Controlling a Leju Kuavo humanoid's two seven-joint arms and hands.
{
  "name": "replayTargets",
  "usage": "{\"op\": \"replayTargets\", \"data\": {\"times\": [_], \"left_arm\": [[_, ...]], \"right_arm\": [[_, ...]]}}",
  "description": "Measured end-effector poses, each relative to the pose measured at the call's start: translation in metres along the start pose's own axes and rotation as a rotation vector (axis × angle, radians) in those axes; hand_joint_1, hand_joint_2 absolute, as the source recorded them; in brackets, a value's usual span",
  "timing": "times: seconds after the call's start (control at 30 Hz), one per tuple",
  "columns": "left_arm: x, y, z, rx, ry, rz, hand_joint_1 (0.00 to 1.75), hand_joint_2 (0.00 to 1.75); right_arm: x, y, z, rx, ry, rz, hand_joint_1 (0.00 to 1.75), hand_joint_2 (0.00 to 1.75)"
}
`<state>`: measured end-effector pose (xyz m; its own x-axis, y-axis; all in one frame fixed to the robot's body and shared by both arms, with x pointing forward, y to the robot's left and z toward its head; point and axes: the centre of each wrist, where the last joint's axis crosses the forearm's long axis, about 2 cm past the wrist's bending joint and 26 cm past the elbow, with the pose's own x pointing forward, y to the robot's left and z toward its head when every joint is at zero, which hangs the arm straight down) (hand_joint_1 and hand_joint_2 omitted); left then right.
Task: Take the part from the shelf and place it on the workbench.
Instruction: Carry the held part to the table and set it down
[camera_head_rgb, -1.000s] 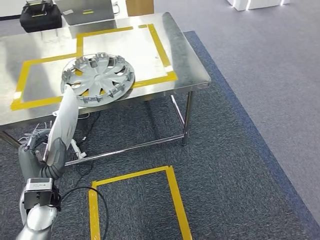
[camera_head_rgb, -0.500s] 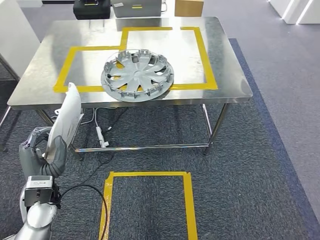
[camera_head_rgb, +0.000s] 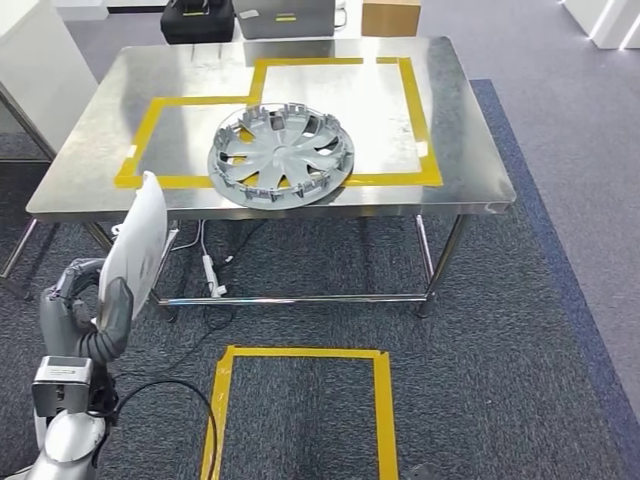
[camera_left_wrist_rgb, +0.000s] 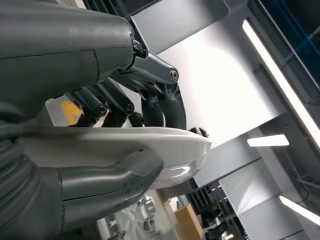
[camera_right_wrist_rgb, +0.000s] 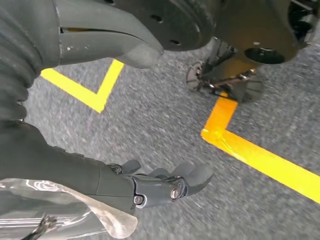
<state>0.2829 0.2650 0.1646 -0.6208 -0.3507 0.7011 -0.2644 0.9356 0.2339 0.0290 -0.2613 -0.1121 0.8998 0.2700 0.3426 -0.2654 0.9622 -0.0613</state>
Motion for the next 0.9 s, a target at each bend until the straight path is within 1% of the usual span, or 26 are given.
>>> {"op": "replayTargets", "data": {"times": [0.27, 0.57, 0.73, 0.9], "left_arm": [[0.0012, 0.0046, -0.0017, 0.013, -0.009, 0.002, 1.75, 1.75], [0.0007, 0.0048, 0.0015, 0.006, -0.004, 0.002, 1.75, 1.75], [0.0030, 0.0051, -0.0031, 0.006, -0.026, 0.000, 1.75, 1.75], [0.0027, 0.0066, -0.0038, -0.019, -0.021, -0.026, 1.75, 1.75]], "right_arm": [[0.0035, 0.0008, -0.0008, -0.001, -0.007, 0.001, 0.00, 1.75], [-0.0059, 0.0037, 0.0019, 0.008, 0.004, 0.010, 0.00, 1.75], [-0.0009, 0.0017, 0.0004, 0.002, -0.005, 0.012, 0.00, 1.75], [-0.0012, 0.0020, 0.0005, 0.004, -0.005, 0.012, 0.00, 1.75]]}}
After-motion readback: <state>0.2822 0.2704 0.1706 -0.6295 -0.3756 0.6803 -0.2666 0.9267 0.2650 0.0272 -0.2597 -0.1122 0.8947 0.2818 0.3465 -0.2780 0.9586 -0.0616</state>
